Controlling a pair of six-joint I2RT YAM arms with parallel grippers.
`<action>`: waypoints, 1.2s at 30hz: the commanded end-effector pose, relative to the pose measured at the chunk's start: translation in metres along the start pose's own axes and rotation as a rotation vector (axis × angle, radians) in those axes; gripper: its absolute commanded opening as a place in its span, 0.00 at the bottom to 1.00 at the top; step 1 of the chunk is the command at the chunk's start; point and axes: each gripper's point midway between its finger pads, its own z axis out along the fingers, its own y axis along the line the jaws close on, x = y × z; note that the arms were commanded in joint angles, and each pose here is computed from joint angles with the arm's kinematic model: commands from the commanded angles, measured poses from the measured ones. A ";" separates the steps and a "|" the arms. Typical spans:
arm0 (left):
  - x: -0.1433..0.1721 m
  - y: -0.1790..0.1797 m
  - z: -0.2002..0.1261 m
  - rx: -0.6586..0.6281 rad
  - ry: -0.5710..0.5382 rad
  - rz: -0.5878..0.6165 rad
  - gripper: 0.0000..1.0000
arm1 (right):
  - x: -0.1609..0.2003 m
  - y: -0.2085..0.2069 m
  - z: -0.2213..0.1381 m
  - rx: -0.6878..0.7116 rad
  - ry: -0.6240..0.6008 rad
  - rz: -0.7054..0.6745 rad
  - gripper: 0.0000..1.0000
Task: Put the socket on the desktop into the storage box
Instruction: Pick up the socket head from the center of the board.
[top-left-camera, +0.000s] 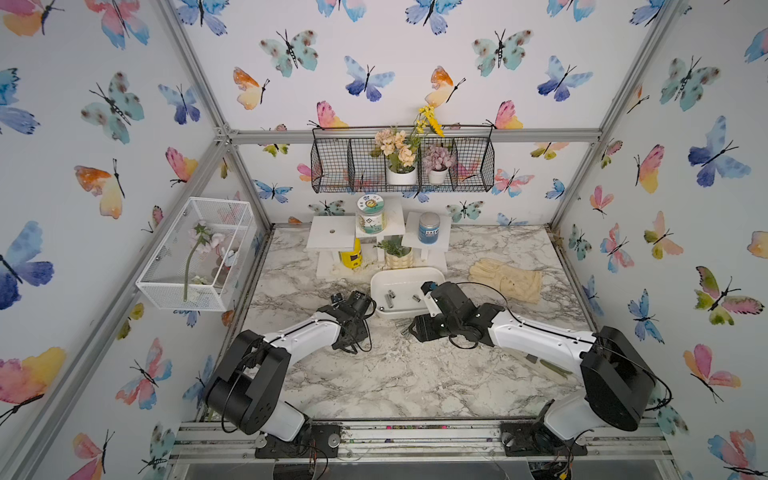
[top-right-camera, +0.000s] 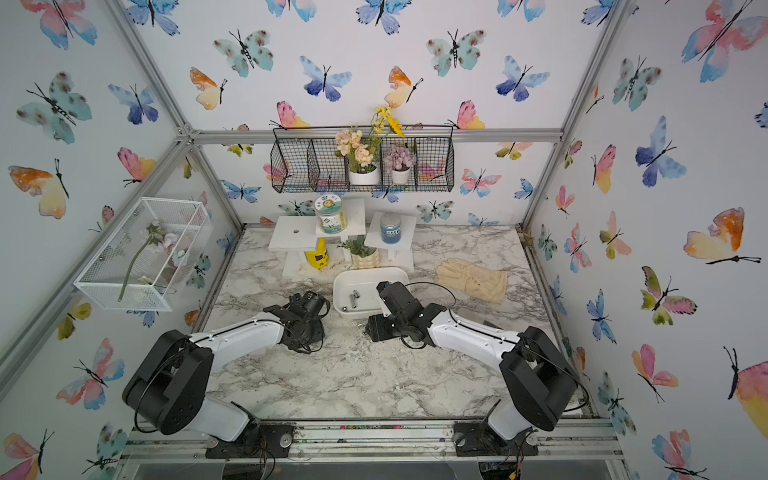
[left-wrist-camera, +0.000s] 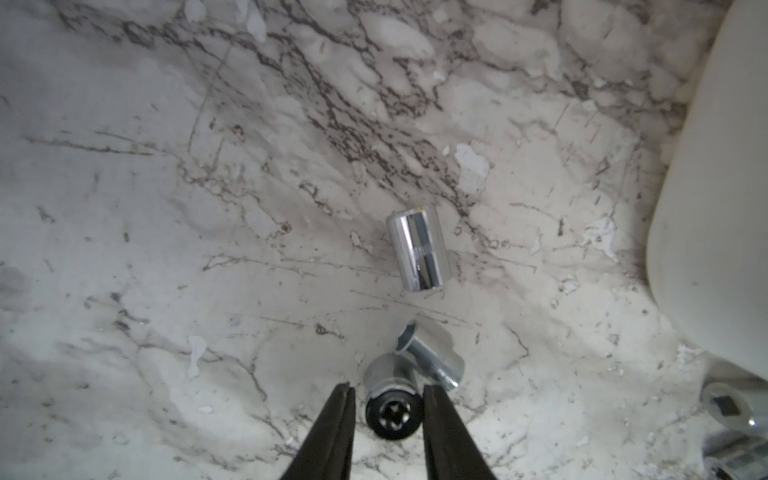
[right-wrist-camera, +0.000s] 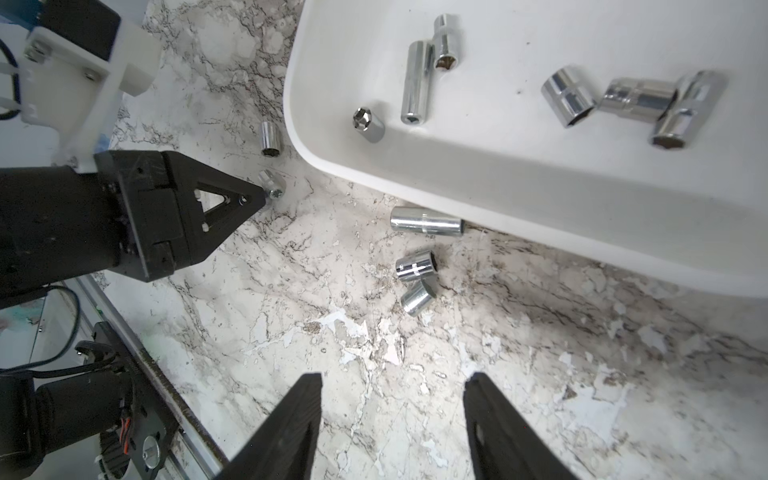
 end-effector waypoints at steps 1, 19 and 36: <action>-0.003 0.006 0.004 -0.035 -0.012 0.012 0.31 | 0.000 0.003 -0.007 -0.014 -0.016 0.003 0.60; -0.003 0.011 0.012 -0.065 0.003 0.022 0.35 | 0.000 0.002 -0.008 -0.008 -0.022 0.007 0.60; -0.012 0.011 0.012 -0.081 -0.006 0.027 0.27 | 0.002 -0.001 -0.010 0.001 -0.028 0.010 0.60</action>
